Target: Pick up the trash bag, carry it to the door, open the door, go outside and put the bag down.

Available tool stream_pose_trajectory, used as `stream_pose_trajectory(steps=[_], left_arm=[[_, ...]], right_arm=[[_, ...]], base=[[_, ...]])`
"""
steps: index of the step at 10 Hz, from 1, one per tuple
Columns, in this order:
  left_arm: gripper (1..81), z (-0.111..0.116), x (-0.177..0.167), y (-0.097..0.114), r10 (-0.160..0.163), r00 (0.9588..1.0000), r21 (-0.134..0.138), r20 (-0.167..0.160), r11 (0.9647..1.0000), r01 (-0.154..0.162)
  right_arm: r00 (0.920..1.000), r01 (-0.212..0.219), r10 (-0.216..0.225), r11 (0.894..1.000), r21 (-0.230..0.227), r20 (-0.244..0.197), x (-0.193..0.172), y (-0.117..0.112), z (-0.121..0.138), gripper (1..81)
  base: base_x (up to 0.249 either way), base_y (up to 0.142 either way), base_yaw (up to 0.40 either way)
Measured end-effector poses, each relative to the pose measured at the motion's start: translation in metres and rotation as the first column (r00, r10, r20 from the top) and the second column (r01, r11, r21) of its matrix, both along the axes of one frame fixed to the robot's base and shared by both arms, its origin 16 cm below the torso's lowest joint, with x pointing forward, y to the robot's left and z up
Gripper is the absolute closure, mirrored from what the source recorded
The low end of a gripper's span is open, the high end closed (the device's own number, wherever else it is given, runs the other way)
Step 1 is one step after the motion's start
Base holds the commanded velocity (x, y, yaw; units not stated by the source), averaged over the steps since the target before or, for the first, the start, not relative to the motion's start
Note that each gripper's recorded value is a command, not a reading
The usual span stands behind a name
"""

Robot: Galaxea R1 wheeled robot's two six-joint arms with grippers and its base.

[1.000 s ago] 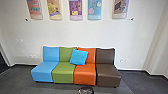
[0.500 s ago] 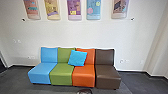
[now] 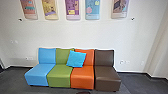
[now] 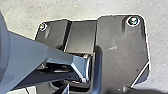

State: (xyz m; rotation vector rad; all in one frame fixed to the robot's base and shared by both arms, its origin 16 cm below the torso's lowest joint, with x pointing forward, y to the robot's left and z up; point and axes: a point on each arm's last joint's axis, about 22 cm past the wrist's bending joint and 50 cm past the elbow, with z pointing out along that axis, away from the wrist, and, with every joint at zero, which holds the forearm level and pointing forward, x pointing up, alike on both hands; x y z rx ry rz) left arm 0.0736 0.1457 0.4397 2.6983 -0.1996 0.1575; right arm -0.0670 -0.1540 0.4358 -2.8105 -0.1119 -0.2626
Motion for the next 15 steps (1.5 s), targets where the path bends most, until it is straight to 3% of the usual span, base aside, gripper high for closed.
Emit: stream_pose_trajectory(steps=[7,15], left_arm=[[1.0,0.0001,-0.0002,-0.0012,0.000,1.0000,-0.001,-0.001,1.0000,0.000],[1.0,-0.0001,-0.0013,-0.0012,-0.001,1.0000,0.000,-0.004,1.0000,0.001]], right_arm=[[1.0000,0.000,0.000,1.000,-0.001,0.000,0.0000,-0.0006,-0.0001,1.0],[1.0000,0.000,0.000,1.000,0.000,0.000,-0.0001,-0.0002,-0.0001,1.0]], base=[[0.114,-0.066,0.000],[0.114,0.000,0.000]])
